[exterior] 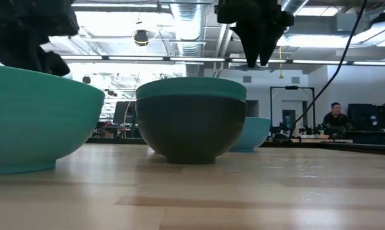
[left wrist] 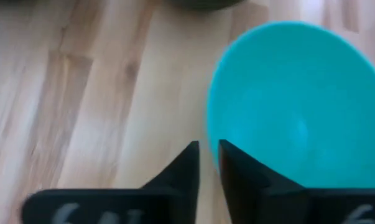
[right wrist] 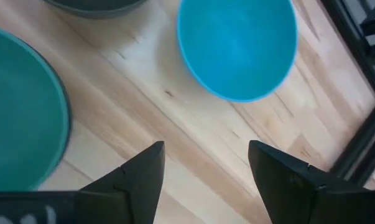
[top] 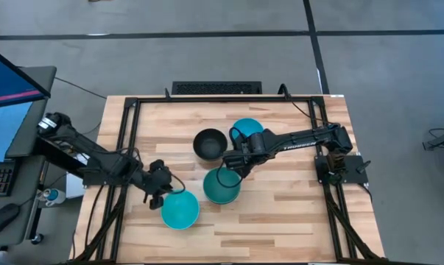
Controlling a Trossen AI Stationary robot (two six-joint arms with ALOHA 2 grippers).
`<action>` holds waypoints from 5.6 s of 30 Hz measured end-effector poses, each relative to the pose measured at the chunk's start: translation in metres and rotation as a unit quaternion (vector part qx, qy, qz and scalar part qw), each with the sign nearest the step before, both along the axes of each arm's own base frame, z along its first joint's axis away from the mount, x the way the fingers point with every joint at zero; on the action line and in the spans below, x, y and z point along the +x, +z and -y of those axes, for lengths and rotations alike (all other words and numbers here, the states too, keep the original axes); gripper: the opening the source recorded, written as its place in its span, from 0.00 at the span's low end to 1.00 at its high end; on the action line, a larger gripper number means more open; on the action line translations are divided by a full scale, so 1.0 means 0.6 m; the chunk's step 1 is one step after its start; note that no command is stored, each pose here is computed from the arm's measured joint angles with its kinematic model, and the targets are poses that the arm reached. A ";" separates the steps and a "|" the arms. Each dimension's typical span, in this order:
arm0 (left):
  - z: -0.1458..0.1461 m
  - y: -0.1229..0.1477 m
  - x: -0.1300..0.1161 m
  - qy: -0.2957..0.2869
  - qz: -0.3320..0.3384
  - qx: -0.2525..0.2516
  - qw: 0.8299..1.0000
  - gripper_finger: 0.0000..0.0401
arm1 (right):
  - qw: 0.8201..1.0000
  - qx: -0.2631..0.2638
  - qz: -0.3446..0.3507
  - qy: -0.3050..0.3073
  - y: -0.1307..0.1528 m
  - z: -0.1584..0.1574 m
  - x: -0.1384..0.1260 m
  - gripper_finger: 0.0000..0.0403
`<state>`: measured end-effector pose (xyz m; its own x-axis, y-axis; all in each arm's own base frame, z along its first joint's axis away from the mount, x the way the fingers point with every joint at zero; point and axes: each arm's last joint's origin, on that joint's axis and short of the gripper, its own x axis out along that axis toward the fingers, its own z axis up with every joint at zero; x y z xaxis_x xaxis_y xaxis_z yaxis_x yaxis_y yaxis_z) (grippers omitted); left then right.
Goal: Nest bowls inside each other
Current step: Stack the bottom blue bowl on top of the green bowl, then stack the blue bowl on top of the blue bowl
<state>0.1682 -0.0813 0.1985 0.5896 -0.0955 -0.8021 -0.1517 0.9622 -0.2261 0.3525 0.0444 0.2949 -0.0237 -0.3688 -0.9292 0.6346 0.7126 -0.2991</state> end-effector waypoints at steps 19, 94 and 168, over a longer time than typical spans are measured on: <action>0.025 -0.034 0.006 0.038 -0.072 -0.037 0.996 0.37 | 1.000 -0.012 0.005 0.001 0.003 0.002 -0.001 0.63; -0.186 0.066 0.323 -0.059 -0.052 0.014 0.997 0.02 | 0.979 0.050 0.122 -0.158 -0.085 0.289 -0.173 0.63; -0.161 0.172 0.207 0.006 -0.017 0.121 0.992 0.22 | 0.974 0.094 0.184 -0.092 -0.046 0.230 -0.068 0.04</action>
<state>0.2927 0.0155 0.3019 0.5613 0.1088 -0.8204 -0.1663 0.9859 0.0170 0.3117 -0.0939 0.2673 0.2735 -0.2123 -0.9381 0.7965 0.5968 0.0971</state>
